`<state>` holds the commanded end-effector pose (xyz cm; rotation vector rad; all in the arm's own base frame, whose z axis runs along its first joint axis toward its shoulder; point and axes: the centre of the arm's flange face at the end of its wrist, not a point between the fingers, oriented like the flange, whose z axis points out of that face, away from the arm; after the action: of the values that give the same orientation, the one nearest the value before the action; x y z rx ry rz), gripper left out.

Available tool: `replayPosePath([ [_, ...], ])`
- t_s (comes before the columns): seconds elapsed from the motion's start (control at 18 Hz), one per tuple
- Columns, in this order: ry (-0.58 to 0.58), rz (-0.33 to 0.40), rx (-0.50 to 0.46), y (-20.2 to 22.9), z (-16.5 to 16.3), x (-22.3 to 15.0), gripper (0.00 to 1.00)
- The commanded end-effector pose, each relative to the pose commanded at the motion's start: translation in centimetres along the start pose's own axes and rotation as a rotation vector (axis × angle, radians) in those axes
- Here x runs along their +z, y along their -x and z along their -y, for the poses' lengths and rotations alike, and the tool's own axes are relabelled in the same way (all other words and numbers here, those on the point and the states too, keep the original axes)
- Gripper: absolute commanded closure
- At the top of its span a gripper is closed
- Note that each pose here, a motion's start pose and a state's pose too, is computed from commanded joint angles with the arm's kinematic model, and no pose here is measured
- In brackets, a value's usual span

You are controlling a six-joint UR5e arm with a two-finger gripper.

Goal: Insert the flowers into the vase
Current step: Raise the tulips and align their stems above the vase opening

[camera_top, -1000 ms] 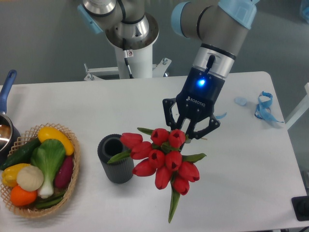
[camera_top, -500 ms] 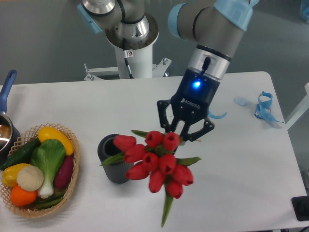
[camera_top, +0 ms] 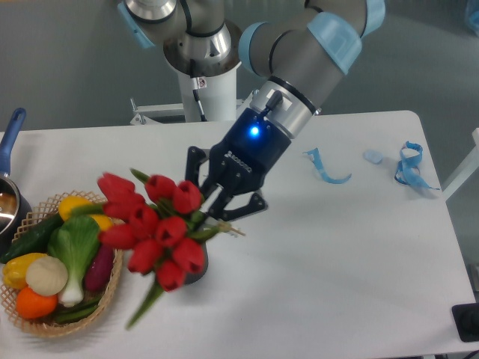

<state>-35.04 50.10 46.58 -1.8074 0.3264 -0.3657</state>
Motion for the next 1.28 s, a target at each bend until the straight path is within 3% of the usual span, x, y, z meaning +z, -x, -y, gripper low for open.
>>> replayPosePath([
  [0.39, -0.123, -0.074, -0.005, -4.7, -1.3, -1.1, 0.93],
  [1.28, -0.147, -0.097, 0.006, -2.4, -5.7, 0.2, 0.94],
])
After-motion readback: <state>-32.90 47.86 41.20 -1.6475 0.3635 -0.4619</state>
